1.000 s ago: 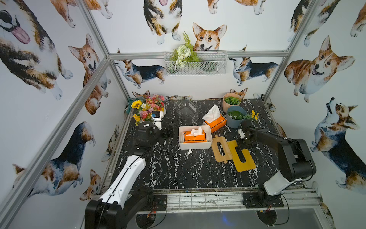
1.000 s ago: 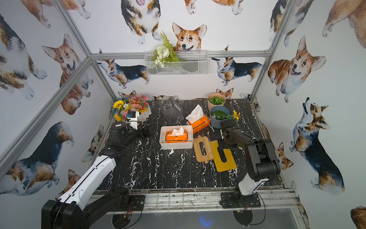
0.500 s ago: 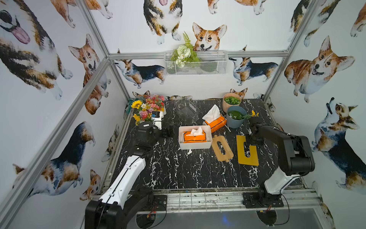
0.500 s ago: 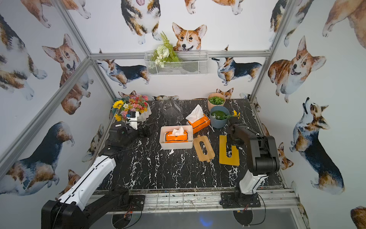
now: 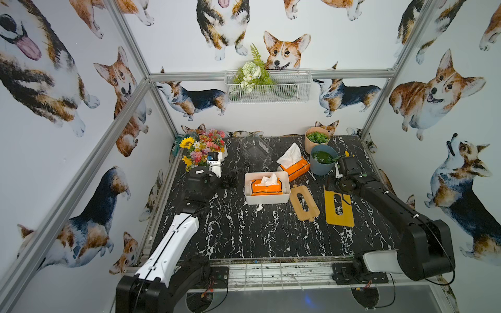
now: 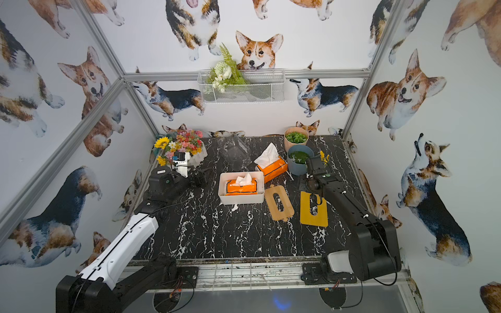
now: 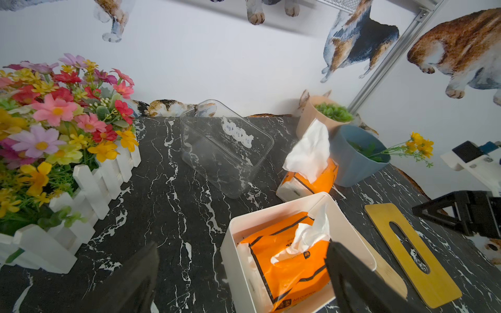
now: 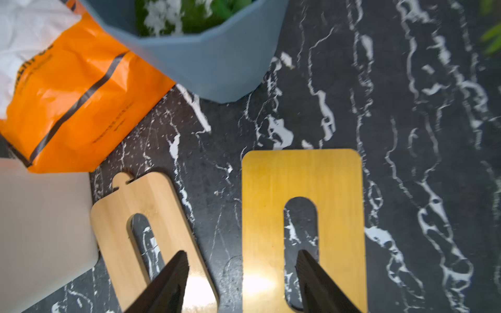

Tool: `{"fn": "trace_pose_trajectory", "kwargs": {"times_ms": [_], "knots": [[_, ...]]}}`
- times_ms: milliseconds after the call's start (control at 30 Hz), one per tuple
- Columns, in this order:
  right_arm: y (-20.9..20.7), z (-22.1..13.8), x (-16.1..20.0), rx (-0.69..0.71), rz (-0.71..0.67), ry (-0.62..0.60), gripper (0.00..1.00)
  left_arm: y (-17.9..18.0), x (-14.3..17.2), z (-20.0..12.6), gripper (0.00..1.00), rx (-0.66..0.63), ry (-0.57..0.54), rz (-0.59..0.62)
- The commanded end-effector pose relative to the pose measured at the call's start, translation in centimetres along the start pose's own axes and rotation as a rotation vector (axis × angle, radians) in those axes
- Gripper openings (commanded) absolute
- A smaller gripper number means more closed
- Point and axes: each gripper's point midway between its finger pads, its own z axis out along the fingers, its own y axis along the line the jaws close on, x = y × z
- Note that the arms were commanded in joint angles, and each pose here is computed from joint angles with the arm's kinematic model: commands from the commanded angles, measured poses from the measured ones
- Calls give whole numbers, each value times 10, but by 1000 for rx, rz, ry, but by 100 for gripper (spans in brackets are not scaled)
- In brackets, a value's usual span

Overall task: Put the tissue paper into the tissue box
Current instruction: Pick up the box lid from the center of the board.

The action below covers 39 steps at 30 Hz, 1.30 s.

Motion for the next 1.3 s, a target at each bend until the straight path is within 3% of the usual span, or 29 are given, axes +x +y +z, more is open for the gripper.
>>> {"fn": "trace_pose_trajectory", "kwargs": {"times_ms": [0, 200, 367, 700, 1100, 1267], "knots": [[1, 7, 12, 17, 72, 15, 68, -1, -2, 0, 100, 6, -1, 2], [-2, 25, 37, 17, 136, 42, 69, -1, -4, -1, 100, 3, -8, 6], [-15, 42, 51, 93, 113, 97, 70, 0, -3, 0, 100, -1, -5, 5], [-21, 63, 67, 133, 67, 167, 64, 0, -1, 1, 100, -1, 3, 5], [-28, 73, 76, 167, 40, 206, 64, 1, -1, 1, 100, -3, 2, 4], [-34, 74, 80, 170, 48, 218, 57, 0, -2, 0, 100, -4, -1, 5]]}}
